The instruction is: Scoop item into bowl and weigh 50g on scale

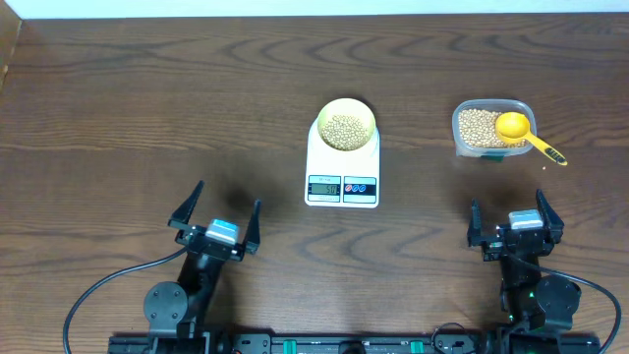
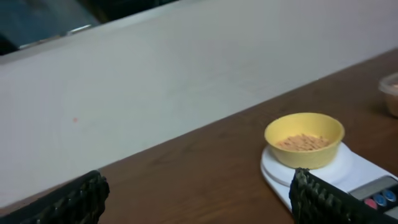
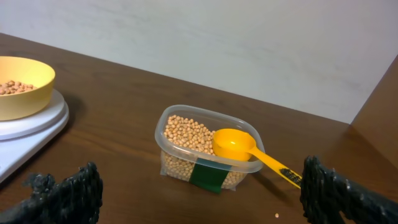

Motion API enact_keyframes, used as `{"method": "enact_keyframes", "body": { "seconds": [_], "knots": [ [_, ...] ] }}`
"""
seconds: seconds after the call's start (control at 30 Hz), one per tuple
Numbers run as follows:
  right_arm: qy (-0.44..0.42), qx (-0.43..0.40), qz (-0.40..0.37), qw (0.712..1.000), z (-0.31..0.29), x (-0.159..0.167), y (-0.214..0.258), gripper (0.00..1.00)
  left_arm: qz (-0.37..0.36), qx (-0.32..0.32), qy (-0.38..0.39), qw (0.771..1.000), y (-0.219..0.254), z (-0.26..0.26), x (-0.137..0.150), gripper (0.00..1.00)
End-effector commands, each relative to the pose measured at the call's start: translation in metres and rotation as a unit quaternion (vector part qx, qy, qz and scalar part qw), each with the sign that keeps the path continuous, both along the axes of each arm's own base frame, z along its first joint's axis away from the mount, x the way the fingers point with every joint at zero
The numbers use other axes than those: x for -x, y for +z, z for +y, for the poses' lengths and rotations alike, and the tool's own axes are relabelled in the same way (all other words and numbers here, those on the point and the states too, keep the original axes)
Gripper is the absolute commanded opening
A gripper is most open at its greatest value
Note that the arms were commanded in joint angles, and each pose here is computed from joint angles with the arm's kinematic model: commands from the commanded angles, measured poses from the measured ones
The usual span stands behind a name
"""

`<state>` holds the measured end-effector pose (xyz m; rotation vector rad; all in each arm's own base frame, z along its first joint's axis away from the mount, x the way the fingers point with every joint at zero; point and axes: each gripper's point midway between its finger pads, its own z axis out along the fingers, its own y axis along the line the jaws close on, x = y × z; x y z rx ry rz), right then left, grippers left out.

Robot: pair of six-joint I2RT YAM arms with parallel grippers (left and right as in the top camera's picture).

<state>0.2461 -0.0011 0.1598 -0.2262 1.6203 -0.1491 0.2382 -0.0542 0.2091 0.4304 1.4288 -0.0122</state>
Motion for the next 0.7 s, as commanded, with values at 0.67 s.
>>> {"method": "enact_keyframes", "body": {
  "seconds": [0.67],
  "knots": [
    [0.006, -0.007, 0.000, 1.000, 0.003, 0.000, 0.000, 0.99, 0.066, 0.022, 0.109, 0.992, -0.045, 0.037, -0.008, 0.95]
  ]
}}
